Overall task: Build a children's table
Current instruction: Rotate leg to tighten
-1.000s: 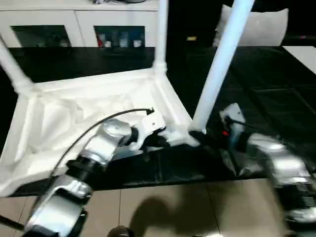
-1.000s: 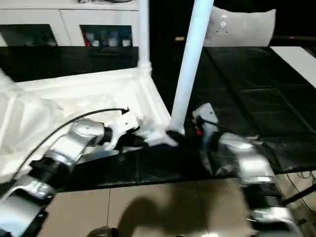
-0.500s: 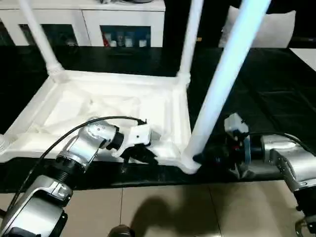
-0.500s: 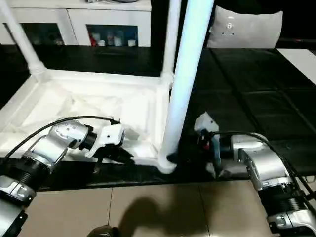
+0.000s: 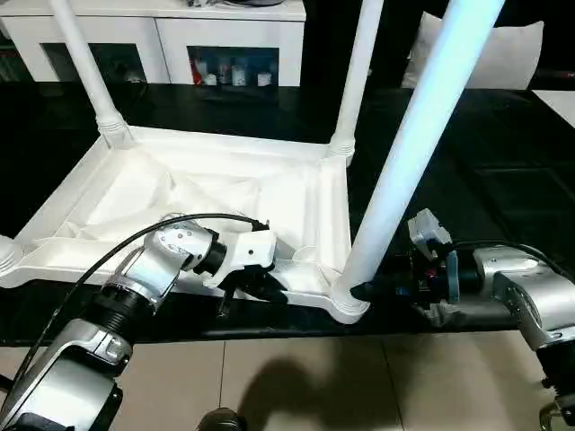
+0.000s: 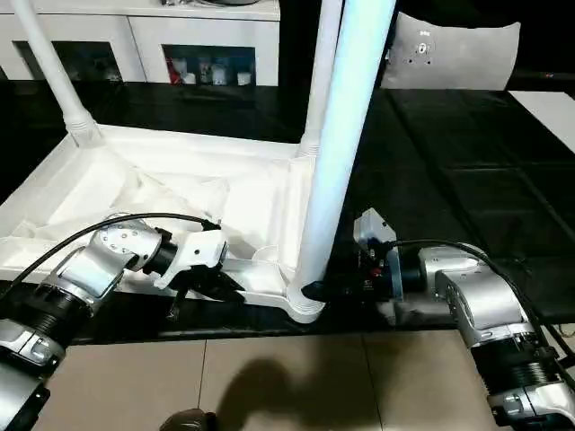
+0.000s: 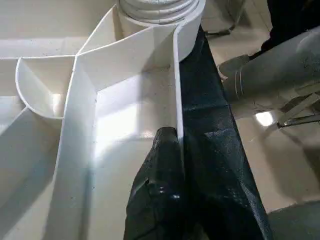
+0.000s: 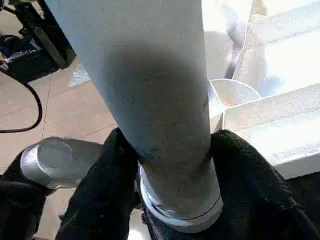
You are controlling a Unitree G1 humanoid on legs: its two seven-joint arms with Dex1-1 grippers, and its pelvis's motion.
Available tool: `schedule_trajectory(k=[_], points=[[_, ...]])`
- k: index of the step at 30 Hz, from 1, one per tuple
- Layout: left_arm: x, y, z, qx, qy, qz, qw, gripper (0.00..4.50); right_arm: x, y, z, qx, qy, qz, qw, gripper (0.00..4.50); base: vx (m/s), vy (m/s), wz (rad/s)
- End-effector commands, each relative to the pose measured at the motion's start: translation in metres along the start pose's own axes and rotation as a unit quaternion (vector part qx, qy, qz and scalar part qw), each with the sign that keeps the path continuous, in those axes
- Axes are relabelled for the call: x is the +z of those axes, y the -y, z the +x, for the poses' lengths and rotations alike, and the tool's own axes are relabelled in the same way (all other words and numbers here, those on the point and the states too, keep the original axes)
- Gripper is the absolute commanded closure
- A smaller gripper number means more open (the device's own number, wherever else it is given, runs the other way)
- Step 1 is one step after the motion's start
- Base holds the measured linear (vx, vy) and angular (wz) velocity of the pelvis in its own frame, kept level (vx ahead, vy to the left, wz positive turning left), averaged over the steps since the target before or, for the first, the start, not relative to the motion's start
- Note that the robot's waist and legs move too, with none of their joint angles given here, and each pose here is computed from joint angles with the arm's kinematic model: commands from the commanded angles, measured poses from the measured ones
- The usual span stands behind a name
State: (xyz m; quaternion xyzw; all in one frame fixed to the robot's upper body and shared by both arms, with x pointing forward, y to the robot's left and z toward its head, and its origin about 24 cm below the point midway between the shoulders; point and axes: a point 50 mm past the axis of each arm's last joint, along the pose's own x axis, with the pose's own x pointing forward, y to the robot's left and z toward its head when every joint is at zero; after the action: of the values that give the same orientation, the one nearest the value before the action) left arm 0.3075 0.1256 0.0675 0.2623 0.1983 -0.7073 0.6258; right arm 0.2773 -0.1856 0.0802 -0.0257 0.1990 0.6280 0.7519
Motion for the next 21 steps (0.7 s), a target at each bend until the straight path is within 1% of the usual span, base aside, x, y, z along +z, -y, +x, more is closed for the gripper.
schedule_trajectory(k=[1, 3, 4, 5, 6, 8, 9, 10, 11, 12, 13, 14, 15, 16, 18, 19, 20, 21], points=[[0.014, 0.001, 0.006, -0.021, 0.027, 0.015, 0.999, 4.50, -0.005, -0.003, 0.005, 0.011, 0.012, 0.024, 1.000, 2.49, 0.000, 0.000, 0.00], [0.016, 0.000, 0.007, -0.010, 0.039, 0.003, 0.999, 4.50, -0.004, 0.000, 0.007, -0.014, 0.022, 0.038, 0.999, 2.52, 0.000, 0.000, 0.00], [0.021, -0.004, 0.012, 0.016, 0.054, -0.019, 0.998, 4.50, -0.003, 0.005, 0.015, -0.060, 0.035, 0.052, 0.996, 2.52, 0.000, 0.000, 0.00], [0.021, -0.004, 0.012, 0.016, 0.054, -0.019, 0.998, 4.50, -0.003, 0.005, 0.015, -0.060, 0.035, 0.052, 0.996, 2.52, 0.000, 0.000, 0.00], [0.022, -0.006, 0.015, 0.030, 0.059, -0.030, 0.997, 4.50, -0.003, 0.008, 0.019, -0.082, 0.039, 0.056, 0.994, 2.53, 0.000, 0.000, 0.00], [0.028, -0.012, 0.025, 0.071, 0.063, -0.052, 0.994, 4.50, -0.003, 0.018, 0.030, -0.164, 0.043, 0.077, 0.983, 2.54, 0.000, 0.000, 0.00], [0.030, -0.014, 0.028, 0.086, 0.063, -0.061, 0.992, 4.50, -0.004, 0.022, 0.033, -0.190, 0.043, 0.088, 0.977, 2.54, 0.000, 0.000, 0.00], [0.031, -0.015, 0.030, 0.093, 0.062, -0.065, 0.992, 4.50, -0.004, 0.023, 0.034, -0.201, 0.043, 0.093, 0.974, 2.54, 0.000, 0.000, 0.00], [0.035, -0.019, 0.035, 0.115, 0.062, -0.079, 0.988, 4.50, -0.005, 0.029, 0.038, -0.241, 0.041, 0.109, 0.963, 2.55, 0.000, 0.000, 0.00], [0.035, -0.019, 0.035, 0.115, 0.062, -0.079, 0.988, 4.50, -0.005, 0.029, 0.038, -0.241, 0.041, 0.109, 0.963, 2.56, 0.000, 0.000, 0.00], [0.039, -0.024, 0.042, 0.142, 0.064, -0.094, 0.983, 4.50, -0.004, 0.034, 0.043, -0.284, 0.047, 0.123, 0.950, 2.57, 0.000, 0.000, 0.00], [0.039, -0.024, 0.042, 0.142, 0.064, -0.094, 0.983, 4.50, -0.004, 0.034, 0.043, -0.284, 0.047, 0.123, 0.950, 2.57, 0.000, 0.000, 0.00], [0.045, -0.030, 0.050, 0.176, 0.067, -0.114, 0.975, 4.50, -0.001, 0.043, 0.046, -0.349, 0.055, 0.126, 0.927, 2.57, 0.000, 0.000, 0.00], [0.049, -0.033, 0.056, 0.195, 0.070, -0.125, 0.970, 4.50, 0.002, 0.048, 0.049, -0.377, 0.064, 0.126, 0.915, 2.57, 0.000, 0.000, 0.00], [0.055, -0.036, 0.063, 0.214, 0.072, -0.132, 0.965, 4.50, 0.005, 0.051, 0.053, -0.393, 0.075, 0.124, 0.908, 2.57, 0.000, 0.000, 0.00], [0.058, -0.037, 0.066, 0.221, 0.073, -0.134, 0.963, 4.50, 0.007, 0.051, 0.055, -0.393, 0.081, 0.121, 0.908, 2.57, 0.000, 0.000, 0.00], [0.058, -0.037, 0.066, 0.221, 0.073, -0.134, 0.963, 4.50, 0.007, 0.051, 0.055, -0.393, 0.081, 0.121, 0.908, 2.23, 0.000, 0.000, 0.00], [0.059, -0.037, 0.067, 0.221, 0.074, -0.131, 0.964, 4.50, 0.009, 0.050, 0.057, -0.380, 0.090, 0.124, 0.912, 2.04, 0.000, 0.000, 0.00]])
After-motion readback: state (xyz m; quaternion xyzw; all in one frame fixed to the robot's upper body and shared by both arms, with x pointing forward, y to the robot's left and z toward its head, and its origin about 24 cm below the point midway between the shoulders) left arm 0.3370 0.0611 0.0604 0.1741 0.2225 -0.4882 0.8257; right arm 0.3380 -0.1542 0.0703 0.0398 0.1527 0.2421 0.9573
